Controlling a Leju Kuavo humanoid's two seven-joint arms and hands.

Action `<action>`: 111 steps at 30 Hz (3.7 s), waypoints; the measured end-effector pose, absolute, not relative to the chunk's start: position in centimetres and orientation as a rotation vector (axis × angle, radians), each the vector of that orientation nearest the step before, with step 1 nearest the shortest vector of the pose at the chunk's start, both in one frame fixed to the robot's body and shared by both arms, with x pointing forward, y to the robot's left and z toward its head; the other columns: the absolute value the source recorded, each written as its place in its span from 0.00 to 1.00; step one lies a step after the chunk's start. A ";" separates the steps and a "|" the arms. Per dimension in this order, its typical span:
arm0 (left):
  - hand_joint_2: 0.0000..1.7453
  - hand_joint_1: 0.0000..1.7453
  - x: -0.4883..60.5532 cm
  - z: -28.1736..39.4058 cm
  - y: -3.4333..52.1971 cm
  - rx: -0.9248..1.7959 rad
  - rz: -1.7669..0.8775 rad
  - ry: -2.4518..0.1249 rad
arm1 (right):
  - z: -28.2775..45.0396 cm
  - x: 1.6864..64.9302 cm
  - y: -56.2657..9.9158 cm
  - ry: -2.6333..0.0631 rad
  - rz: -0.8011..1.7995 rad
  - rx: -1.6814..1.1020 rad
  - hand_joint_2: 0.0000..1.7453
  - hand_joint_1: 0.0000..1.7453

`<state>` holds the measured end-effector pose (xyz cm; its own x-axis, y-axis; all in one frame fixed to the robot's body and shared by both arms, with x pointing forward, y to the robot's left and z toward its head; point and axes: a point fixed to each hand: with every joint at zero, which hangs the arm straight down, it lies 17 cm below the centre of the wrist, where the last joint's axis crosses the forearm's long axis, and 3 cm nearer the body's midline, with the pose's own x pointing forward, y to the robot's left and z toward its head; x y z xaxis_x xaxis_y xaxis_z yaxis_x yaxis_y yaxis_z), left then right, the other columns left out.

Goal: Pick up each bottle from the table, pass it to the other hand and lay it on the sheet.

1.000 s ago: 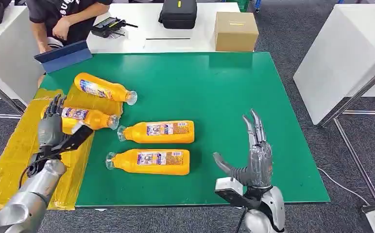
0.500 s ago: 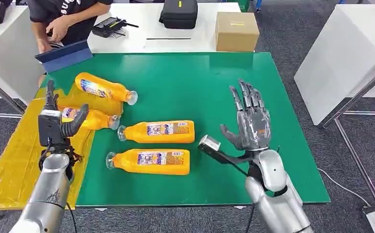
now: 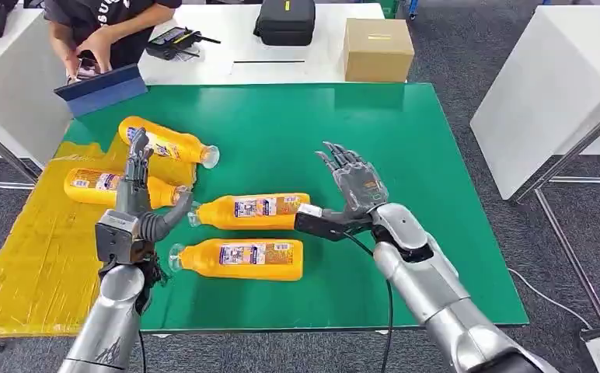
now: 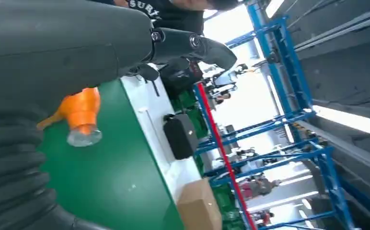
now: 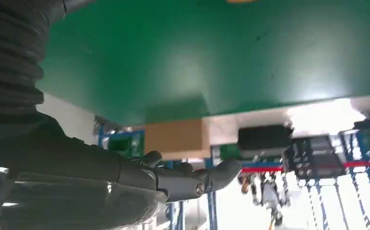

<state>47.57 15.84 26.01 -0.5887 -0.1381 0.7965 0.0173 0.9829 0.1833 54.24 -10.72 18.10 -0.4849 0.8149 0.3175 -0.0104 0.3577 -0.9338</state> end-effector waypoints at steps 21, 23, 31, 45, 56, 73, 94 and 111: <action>1.00 0.00 46.2 27.2 14.2 0.079 -0.217 -2.235 | 14.0 54.3 -5.3 -1.686 1.275 -0.446 1.00 0.00; 1.00 0.00 46.3 27.3 14.2 0.081 -0.217 -2.234 | 14.0 54.4 -4.9 -1.682 1.283 -0.438 1.00 0.00; 1.00 0.00 46.4 27.1 14.2 0.092 -0.205 -2.230 | 13.2 54.7 -3.1 -1.628 1.333 -0.432 1.00 0.00; 1.00 0.00 45.5 28.6 13.0 0.062 -0.215 -2.267 | 9.7 54.5 -3.7 -1.498 1.366 -0.487 1.00 0.00; 1.00 0.00 45.2 29.7 13.1 0.058 -0.204 -2.293 | 8.6 54.0 -3.3 -1.446 1.391 -0.465 1.00 0.00; 1.00 0.00 44.2 30.5 12.5 0.009 -0.194 -2.312 | 7.0 52.8 -2.5 -1.422 1.459 -0.473 1.00 0.00; 1.00 0.00 44.2 30.3 12.6 -0.004 -0.181 -2.287 | 6.0 52.5 -2.4 -1.361 1.630 -0.619 1.00 0.94; 1.00 0.00 44.1 30.3 12.1 -0.020 -0.181 -2.282 | 4.9 52.0 -2.7 -1.319 1.694 -0.684 1.00 0.00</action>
<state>44.14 12.12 30.30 -0.6581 -0.0448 0.7516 0.0743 0.9895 0.1241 51.99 -2.75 4.90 -0.4806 0.8731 0.0820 -0.2939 -0.0723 -0.9531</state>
